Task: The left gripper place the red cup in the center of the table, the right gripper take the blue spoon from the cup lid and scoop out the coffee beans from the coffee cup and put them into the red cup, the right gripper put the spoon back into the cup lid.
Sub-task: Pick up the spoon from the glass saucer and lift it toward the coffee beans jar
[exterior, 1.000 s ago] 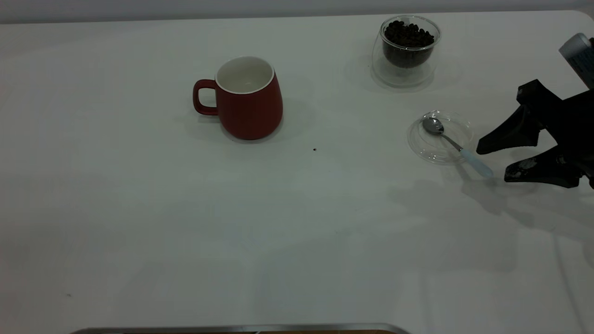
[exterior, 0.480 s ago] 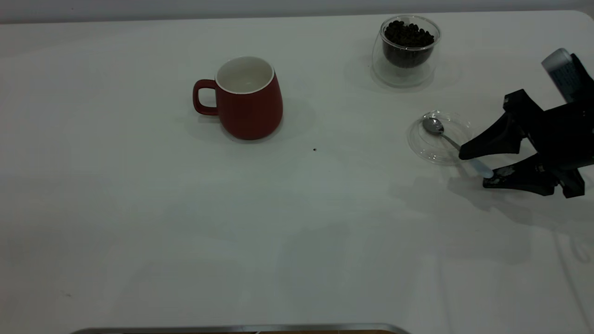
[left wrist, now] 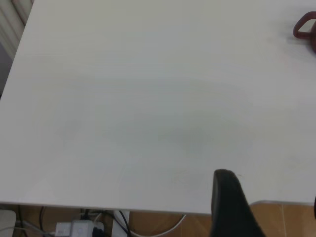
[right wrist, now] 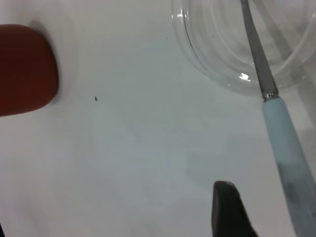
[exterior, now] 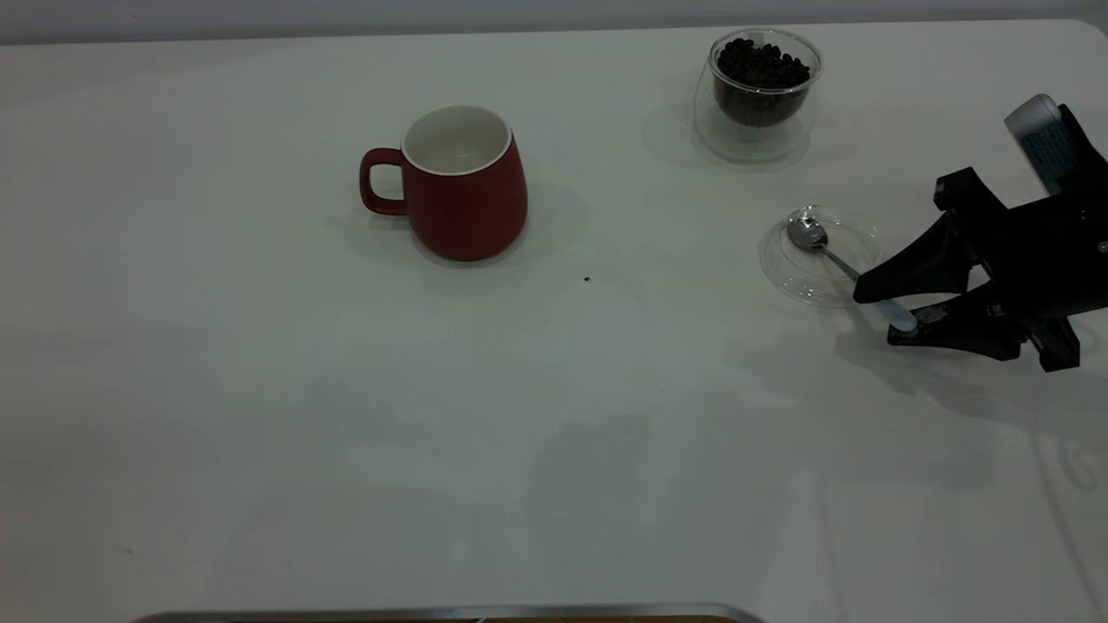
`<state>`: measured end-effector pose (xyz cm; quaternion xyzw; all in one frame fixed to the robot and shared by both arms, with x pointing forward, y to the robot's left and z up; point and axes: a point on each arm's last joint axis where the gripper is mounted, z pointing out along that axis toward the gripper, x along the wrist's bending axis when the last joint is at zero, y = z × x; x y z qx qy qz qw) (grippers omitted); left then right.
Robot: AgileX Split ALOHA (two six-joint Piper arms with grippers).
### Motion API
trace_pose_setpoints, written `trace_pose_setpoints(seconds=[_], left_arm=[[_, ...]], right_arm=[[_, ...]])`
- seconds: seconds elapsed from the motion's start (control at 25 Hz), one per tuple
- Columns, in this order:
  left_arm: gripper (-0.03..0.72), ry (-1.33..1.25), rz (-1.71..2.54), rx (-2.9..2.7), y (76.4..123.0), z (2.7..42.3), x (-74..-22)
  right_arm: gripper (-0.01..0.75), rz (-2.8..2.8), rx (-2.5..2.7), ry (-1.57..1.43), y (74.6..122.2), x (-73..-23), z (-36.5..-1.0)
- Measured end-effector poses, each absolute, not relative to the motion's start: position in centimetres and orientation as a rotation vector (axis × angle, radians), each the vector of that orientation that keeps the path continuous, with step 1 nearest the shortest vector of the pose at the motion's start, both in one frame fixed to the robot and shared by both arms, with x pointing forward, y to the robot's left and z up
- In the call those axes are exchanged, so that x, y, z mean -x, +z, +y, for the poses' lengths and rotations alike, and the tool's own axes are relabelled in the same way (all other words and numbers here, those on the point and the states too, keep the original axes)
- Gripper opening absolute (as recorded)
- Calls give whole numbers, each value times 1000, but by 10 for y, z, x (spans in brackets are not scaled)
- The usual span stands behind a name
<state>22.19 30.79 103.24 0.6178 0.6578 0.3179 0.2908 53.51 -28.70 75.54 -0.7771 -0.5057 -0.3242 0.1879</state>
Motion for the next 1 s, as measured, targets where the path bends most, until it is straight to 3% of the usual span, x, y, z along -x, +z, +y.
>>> trace_pose_setpoints(seconds=[0.24,0.56,1.0], left_arm=[[466,848,1754,-1648,1032,308,-222],[466,848,1754,-1647,1032,308,-222],[466,847,1756,-1645,1032,308,-222]], right_arm=[[414,-1419,2188,-911,755,-535,-287],[291,-1385,2219,-908,755,-535,-293],[276,-1327,2251,-940,756,-535,-308]])
